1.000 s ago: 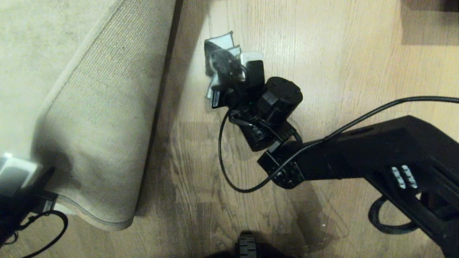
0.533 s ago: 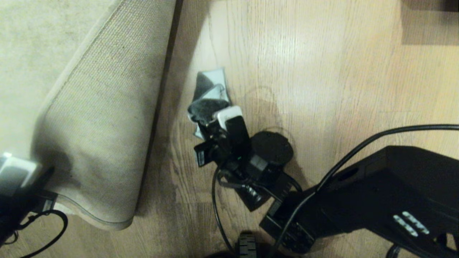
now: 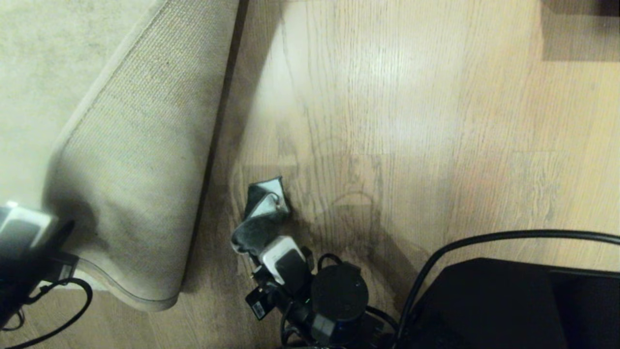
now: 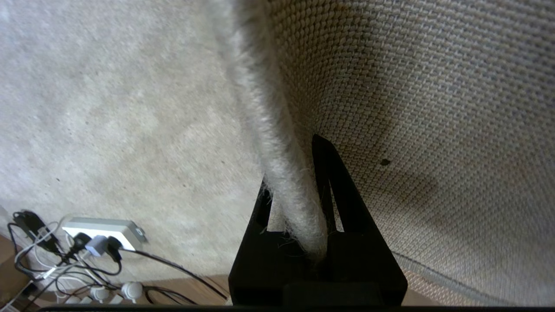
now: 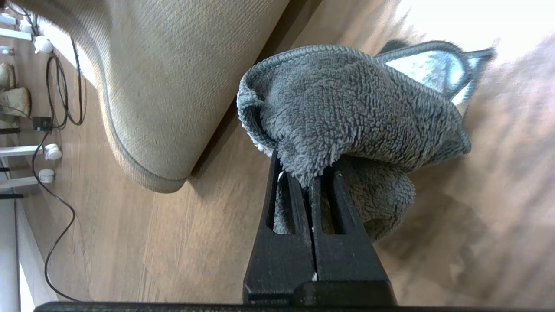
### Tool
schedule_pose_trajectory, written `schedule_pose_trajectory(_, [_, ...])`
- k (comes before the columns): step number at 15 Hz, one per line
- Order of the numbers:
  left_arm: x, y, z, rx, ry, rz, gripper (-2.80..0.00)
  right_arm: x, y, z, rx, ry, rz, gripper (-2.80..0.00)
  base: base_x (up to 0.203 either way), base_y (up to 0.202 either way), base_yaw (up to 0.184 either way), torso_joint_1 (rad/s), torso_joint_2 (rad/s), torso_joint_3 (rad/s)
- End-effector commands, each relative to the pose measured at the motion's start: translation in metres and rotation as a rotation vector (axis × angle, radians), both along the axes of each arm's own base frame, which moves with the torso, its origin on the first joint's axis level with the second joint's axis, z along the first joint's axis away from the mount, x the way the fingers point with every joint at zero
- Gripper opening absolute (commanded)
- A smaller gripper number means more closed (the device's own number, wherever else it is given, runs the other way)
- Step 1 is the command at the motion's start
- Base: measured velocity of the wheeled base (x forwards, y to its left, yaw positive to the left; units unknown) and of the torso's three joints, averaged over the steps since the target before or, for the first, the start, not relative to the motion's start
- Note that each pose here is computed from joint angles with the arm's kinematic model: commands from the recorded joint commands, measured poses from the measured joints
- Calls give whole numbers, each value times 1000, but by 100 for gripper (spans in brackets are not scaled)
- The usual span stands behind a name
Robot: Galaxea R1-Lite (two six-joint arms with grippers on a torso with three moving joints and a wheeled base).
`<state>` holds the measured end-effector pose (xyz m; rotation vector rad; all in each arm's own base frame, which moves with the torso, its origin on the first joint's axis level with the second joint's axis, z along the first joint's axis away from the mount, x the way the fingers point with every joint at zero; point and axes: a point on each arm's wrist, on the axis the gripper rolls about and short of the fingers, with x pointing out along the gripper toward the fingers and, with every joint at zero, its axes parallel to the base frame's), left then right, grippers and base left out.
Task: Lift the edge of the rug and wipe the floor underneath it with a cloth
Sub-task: Wipe the floor under the carpet with a rag
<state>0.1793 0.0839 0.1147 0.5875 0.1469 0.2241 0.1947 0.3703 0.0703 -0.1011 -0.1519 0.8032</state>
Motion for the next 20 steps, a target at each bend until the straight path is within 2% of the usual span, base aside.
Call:
schedule_pose_trajectory(1, [9,4,7,27,-55,2,-280,4,9,-22,-23,13,1,-280,0,0,0,0,0,0])
schedule_pose_trajectory(6, [24,7,15,45,-102,-14,-280,23,24,-34,16,-2,-21,-280,0,0,0,0,0,0])
schedule_pose_trajectory(12, [36,3,25,31,-159,-23,-280,74,29,-29,127,-65,-109,-280,0,0,0,0,0,0])
schedule_pose_trajectory(16, [40,-1,28,36,-177,-40,-280,114,26,-8,218,-132,-180,-280,0,0,0,0,0,0])
schedule_pose_trajectory(20, [40,-2,29,37,-179,-43,-280,155,14,36,291,-229,-264,-280,0,0,0,0,0,0])
